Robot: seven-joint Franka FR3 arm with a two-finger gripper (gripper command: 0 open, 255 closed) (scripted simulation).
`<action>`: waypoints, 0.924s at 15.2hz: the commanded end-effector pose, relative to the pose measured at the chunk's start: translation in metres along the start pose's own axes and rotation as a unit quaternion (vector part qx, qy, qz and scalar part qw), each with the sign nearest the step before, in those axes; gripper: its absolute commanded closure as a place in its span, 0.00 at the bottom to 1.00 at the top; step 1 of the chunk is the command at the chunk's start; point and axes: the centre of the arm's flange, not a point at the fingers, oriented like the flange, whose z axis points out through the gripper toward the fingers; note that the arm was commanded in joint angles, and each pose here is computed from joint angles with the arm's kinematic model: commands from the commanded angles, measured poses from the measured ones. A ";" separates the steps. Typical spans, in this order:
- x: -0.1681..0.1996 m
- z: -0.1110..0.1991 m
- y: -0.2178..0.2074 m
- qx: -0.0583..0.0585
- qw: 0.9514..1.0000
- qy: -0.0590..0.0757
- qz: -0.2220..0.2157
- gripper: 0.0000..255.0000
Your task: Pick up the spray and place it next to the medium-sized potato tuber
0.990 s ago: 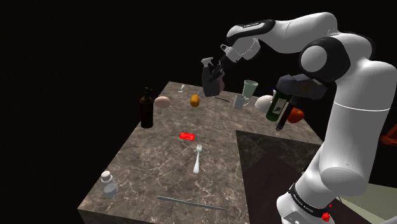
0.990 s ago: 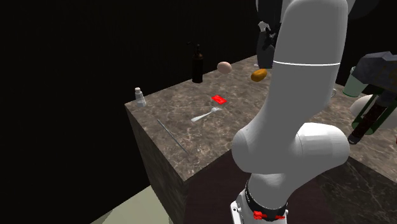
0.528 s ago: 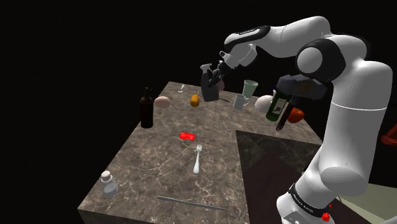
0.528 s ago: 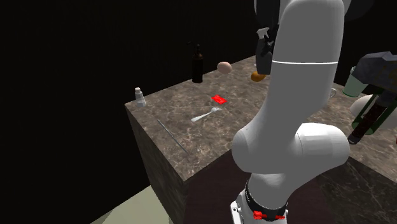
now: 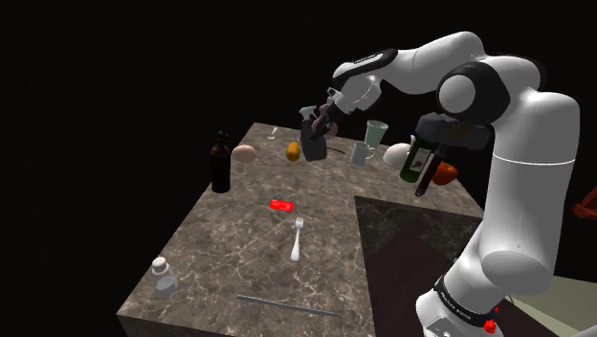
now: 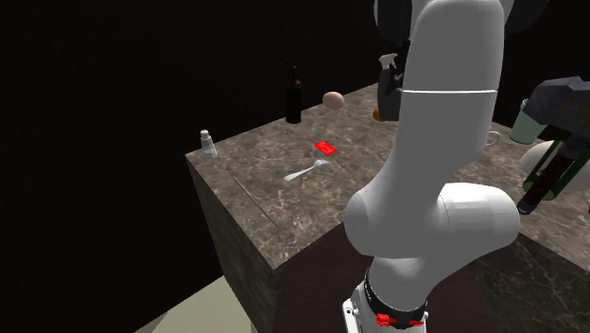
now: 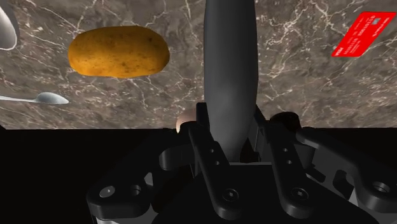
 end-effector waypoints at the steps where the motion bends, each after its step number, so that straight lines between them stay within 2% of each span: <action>1: -0.006 0.009 0.000 0.000 1.000 0.000 0.000 1.00; 14: -0.040 0.067 0.000 0.000 1.000 0.000 0.000 1.00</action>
